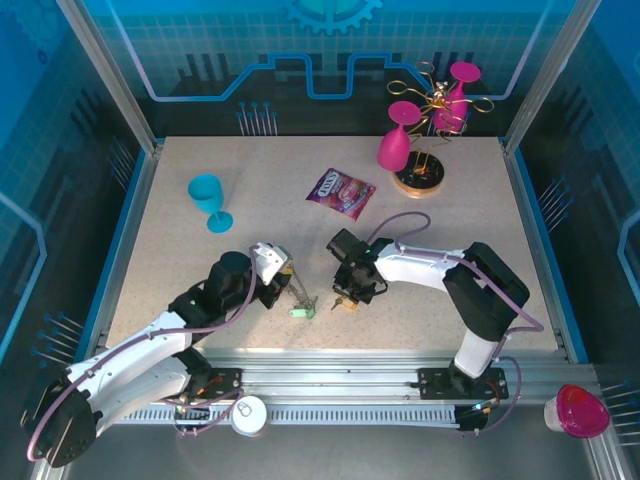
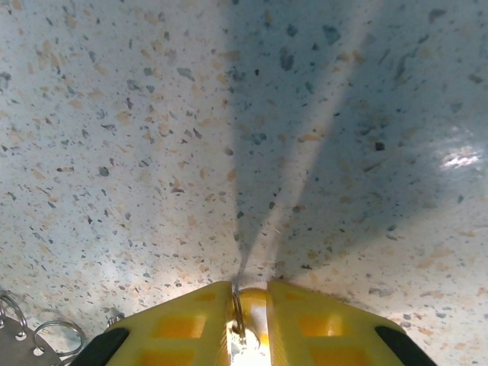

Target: Put the keys on the keyring

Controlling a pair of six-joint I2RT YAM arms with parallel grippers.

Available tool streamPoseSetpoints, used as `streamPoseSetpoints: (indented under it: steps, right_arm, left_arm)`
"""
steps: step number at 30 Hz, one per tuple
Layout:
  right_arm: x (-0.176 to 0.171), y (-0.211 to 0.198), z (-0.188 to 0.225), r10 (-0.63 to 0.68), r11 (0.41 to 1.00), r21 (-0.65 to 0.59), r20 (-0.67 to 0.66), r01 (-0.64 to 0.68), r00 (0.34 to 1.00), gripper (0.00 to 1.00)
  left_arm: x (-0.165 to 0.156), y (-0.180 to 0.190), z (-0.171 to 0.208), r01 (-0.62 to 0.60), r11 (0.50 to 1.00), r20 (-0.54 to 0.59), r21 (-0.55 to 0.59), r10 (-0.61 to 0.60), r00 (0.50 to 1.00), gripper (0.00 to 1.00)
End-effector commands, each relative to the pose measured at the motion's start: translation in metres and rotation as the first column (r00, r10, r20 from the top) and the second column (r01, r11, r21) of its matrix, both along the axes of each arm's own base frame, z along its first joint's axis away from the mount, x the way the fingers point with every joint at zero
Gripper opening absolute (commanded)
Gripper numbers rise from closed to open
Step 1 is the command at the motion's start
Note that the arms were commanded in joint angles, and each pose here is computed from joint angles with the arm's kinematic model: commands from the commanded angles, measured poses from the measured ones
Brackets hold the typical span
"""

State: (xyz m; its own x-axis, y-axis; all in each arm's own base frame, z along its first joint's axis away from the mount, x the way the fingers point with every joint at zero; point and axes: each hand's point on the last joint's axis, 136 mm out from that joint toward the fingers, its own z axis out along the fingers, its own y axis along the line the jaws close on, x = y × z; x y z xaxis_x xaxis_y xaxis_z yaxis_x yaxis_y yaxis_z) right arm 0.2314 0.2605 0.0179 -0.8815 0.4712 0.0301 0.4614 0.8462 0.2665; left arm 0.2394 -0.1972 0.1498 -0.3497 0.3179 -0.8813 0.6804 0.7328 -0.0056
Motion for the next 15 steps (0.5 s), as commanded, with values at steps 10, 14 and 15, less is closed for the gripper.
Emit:
streamPoseSetpoints:
  steps: [10, 14, 15]
  right_arm:
    - [0.0007, 0.01, 0.0015, 0.04, 0.999, -0.009, 0.007, -0.04, 0.999, 0.15]
    - [0.0003, 0.0114, 0.0005, 0.045, 0.999, -0.009, 0.003, -0.045, 0.999, 0.15]
    - [0.0005, 0.0119, 0.0005, 0.046, 0.999, -0.009, 0.004, -0.046, 0.999, 0.15]
  left_arm:
    - [-0.0022, -0.0064, 0.0059, 0.041, 0.999, 0.029, -0.012, -0.041, 0.999, 0.0]
    - [-0.002, -0.0063, 0.0056, 0.04, 0.999, 0.028, -0.011, -0.04, 0.999, 0.0]
    - [-0.0023, -0.0065, 0.005, 0.042, 0.999, 0.027, -0.011, -0.042, 0.999, 0.0]
